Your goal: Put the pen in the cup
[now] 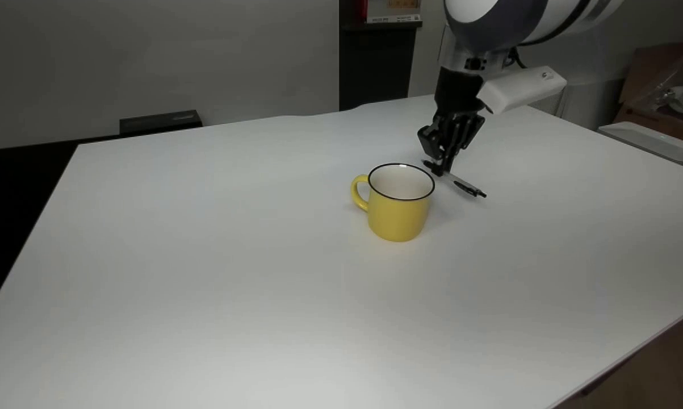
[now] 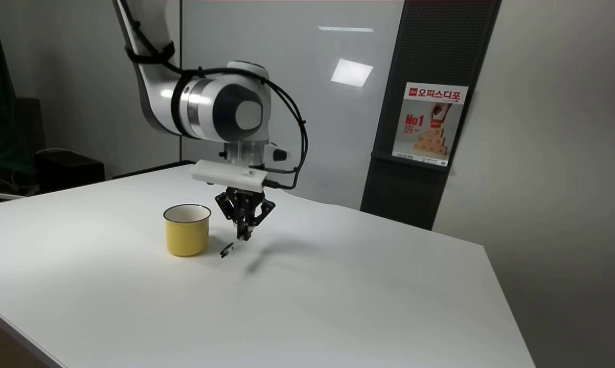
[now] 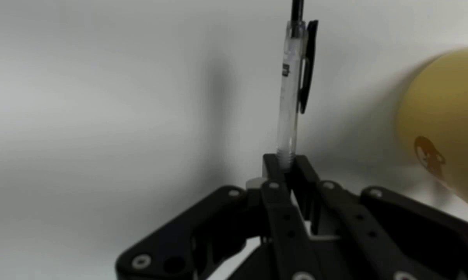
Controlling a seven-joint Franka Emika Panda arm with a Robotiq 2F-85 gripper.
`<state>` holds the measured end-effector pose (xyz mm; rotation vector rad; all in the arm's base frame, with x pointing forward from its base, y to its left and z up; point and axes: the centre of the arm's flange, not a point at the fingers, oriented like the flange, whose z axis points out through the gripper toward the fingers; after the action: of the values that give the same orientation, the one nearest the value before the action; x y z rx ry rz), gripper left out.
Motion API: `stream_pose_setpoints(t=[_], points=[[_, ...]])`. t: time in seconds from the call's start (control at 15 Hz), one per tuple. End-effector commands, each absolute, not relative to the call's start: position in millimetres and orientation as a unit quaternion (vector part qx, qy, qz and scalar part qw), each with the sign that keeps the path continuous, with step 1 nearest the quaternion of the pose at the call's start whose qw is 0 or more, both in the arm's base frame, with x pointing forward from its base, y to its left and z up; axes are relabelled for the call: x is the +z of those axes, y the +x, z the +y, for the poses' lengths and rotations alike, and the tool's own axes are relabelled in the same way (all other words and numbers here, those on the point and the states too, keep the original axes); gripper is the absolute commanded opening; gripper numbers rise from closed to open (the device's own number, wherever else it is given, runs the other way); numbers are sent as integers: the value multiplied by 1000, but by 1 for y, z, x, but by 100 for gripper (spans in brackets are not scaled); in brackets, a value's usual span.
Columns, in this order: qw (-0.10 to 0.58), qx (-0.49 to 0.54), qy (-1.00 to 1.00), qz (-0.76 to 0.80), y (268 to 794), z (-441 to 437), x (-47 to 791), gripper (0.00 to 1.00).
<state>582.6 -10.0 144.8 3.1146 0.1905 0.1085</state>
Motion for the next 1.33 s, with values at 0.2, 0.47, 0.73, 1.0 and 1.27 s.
stream_pose_setpoints(t=[0.2,0.47,0.73,1.0,1.27], points=[[15,-31,996,83,576,35,235,3],[-13,-96,992,86,566,68,261,3],[-53,-174,982,51,565,88,262,3],[-77,-213,974,8,577,88,257,3],[-103,-242,964,-38,596,80,240,3]])
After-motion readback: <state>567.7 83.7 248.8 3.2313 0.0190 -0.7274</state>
